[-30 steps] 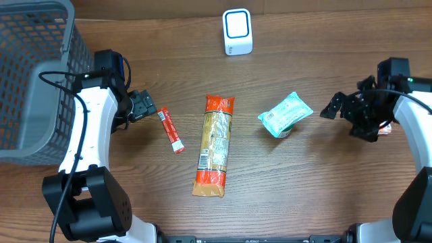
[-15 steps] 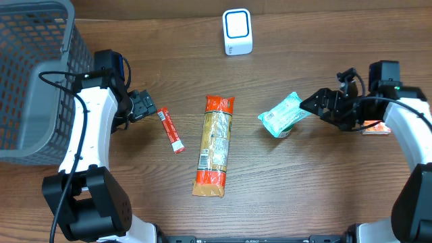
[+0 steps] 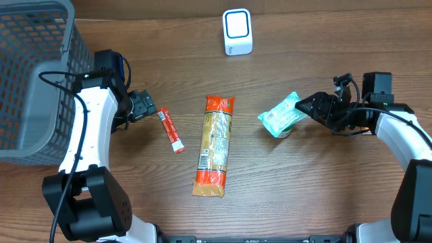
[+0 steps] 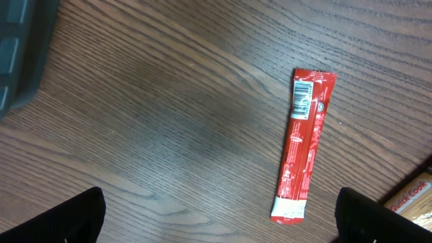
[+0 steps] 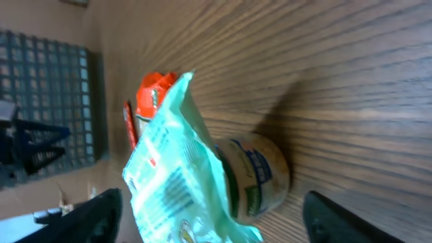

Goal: Scan the item barcode
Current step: 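Move the right gripper left and grasp the teal wrapped packet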

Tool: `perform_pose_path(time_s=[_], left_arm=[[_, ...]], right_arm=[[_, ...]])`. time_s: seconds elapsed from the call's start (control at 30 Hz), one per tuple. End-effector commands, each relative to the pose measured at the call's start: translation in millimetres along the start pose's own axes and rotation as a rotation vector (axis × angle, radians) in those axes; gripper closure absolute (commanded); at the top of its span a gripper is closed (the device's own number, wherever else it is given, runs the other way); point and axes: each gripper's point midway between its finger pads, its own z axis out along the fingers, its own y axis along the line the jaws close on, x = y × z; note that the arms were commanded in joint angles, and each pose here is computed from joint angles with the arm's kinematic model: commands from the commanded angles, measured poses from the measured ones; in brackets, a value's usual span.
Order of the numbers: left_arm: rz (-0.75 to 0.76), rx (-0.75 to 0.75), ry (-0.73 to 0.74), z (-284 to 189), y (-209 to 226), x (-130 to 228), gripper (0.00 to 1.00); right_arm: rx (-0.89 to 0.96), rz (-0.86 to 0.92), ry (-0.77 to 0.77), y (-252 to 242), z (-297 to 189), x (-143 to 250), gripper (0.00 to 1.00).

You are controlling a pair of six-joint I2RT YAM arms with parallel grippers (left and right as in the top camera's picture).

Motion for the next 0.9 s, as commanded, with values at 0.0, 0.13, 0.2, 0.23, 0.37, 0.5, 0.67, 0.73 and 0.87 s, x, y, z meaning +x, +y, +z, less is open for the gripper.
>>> perform_pose_path(time_s=[0.0, 0.13, 0.2, 0.23, 0.37, 0.5, 0.67, 0.73, 0.87], left_arm=[[0.005, 0.002, -0.023, -6, 0, -4, 0.00], [0.005, 0.002, -0.023, -6, 0, -4, 0.00], [0.005, 0.002, -0.023, -6, 0, -4, 0.00], [0.005, 0.002, -0.023, -6, 0, -4, 0.00], [0.005, 0.002, -0.023, -6, 0, -4, 0.00], [0.005, 0.002, -0.023, -6, 0, -4, 0.00], [0.005, 0.002, -0.023, -6, 0, -4, 0.00], [0.005, 0.002, -0.023, -6, 0, -4, 0.00], [0.005, 0.002, -0.023, -6, 0, -4, 0.00]], right_arm=[[-0.034, 0.006, 0.010, 3, 3, 1, 0.24], [-0.033, 0.009, 0.012, 1, 5, 1, 0.25], [-0.032, 0.015, 0.016, -2, 7, 1, 0.25], [-0.032, 0.019, 0.021, -4, 9, 2, 0.25], [-0.051, 0.009, 0.035, -2, 15, 4, 0.25], [-0.088, -0.038, 0.045, 12, 22, 5, 0.31], [-0.110, -0.078, 0.070, 24, 32, 12, 0.43], [-0.111, -0.085, 0.076, 26, 34, 13, 0.45], [-0.096, -0.086, 0.075, 24, 35, 13, 0.59]])
